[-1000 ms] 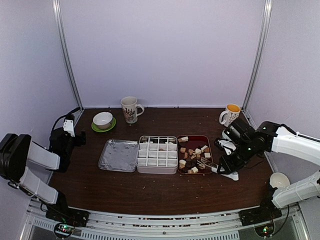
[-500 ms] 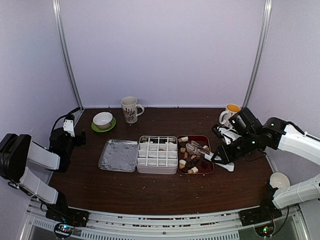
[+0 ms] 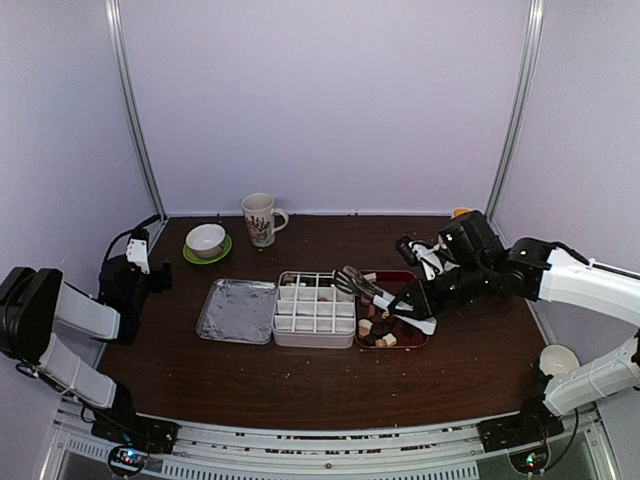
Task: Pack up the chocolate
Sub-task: Place the fake chocolate in the empty pocket of the box.
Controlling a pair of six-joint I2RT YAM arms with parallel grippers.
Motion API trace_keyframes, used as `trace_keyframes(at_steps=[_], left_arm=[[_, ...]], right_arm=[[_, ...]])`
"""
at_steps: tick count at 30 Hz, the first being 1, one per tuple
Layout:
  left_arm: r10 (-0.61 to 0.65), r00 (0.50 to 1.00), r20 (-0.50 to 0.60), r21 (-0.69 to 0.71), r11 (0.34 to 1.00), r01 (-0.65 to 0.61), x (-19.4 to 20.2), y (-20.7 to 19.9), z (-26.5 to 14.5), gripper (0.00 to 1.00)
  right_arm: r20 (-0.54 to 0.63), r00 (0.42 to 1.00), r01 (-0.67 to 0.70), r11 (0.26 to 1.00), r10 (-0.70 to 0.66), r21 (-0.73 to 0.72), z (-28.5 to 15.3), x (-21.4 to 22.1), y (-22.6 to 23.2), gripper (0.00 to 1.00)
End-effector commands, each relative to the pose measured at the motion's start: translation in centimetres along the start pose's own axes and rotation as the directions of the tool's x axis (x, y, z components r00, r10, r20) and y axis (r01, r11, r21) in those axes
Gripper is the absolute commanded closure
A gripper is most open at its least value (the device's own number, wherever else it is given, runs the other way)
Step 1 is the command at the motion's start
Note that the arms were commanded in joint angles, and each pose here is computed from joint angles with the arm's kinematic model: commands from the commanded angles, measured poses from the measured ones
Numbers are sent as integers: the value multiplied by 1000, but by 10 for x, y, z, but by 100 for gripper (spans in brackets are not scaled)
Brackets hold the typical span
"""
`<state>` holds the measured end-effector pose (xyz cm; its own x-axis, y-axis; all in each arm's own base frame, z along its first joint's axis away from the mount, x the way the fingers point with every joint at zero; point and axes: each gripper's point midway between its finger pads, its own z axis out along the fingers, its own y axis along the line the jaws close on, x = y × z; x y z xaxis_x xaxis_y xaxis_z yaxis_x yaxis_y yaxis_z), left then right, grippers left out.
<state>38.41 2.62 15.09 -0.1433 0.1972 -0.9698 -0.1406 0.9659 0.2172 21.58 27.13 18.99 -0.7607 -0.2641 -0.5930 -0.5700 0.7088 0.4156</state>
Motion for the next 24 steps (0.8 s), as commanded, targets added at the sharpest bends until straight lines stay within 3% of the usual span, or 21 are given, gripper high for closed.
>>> trace_keyframes(at_steps=[1, 13, 24], left_arm=[[-20, 999, 49, -27, 999, 21, -14, 8, 1, 2], [-20, 999, 50, -26, 999, 21, -15, 8, 1, 2], [-21, 999, 50, -26, 999, 22, -15, 8, 1, 2]], right_arm=[[81, 995, 61, 995, -54, -83, 8, -28, 25, 82], [94, 989, 123, 988, -114, -92, 50, -49, 38, 82], [-19, 986, 167, 985, -168, -47, 106, -38, 30, 82]])
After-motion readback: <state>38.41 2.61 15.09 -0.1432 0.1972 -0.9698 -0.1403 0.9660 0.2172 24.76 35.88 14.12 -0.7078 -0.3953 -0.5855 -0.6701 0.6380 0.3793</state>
